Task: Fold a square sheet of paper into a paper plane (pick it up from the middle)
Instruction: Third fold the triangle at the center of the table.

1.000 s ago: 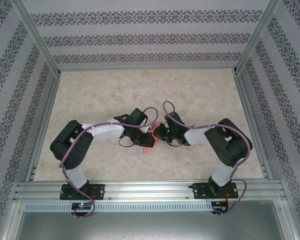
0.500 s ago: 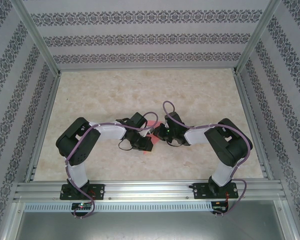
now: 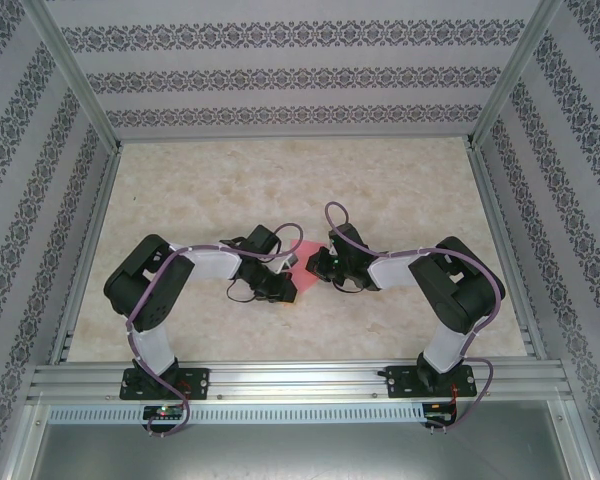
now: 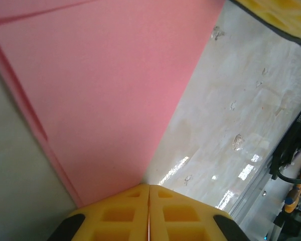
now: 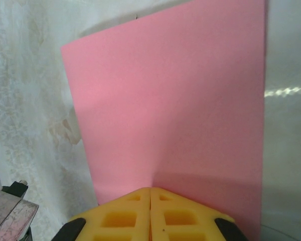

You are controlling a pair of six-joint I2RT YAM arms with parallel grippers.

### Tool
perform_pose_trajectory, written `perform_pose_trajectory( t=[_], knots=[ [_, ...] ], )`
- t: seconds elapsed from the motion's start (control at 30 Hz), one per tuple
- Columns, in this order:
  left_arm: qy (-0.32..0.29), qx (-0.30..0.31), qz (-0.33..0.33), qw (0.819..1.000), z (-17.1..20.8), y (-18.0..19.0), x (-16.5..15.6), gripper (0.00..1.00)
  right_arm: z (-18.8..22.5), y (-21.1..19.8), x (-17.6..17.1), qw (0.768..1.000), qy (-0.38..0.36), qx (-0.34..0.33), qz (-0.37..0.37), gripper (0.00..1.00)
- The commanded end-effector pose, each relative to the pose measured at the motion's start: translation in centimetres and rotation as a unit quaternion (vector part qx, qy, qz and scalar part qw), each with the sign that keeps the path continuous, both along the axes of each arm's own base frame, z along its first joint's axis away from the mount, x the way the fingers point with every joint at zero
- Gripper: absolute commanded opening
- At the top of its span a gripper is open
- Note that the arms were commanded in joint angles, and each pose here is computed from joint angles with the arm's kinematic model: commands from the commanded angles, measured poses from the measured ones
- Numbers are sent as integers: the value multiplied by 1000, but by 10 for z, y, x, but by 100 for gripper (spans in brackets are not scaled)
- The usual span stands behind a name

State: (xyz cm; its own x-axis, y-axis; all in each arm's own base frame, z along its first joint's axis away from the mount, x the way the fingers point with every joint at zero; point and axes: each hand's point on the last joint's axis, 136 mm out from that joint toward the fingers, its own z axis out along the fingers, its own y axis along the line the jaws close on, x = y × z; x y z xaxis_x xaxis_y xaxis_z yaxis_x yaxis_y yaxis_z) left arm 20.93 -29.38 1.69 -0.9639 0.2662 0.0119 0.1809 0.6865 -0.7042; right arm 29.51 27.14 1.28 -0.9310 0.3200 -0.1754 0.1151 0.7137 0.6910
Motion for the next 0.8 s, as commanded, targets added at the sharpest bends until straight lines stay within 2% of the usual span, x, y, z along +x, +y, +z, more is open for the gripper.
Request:
perform_pose_trajectory(
  t=[0.0, 0.1, 0.23, 0.37, 0.5, 0.63, 0.77],
  knots=[
    [68, 20, 22, 997, -12, 23, -20, 10, -31, -23, -18, 997, 38, -68, -3, 8],
    [79, -8, 33, 996, -4, 22, -19, 11, -32, -22, -17, 997, 38, -69, -1, 8],
    [75, -15, 31, 997, 10, 22, -20, 12, -31, -20, -15, 997, 38, -67, -1, 9],
    [49, -37, 31, 998, 35, 17, -12, 15, -28, -17, -13, 997, 35, -63, 0, 9],
    [10, -64, 38, 997, 58, 4, 10, 17, -26, -17, -11, 998, 33, -60, -2, 10],
    [-4, -63, 40, 997, 55, -6, 28, 17, -22, -13, -9, 998, 31, -51, -3, 10],
    [11, -54, 41, 998, 34, -12, 36, 17, -16, -9, -6, 999, 27, -40, -3, 10]
  ],
)
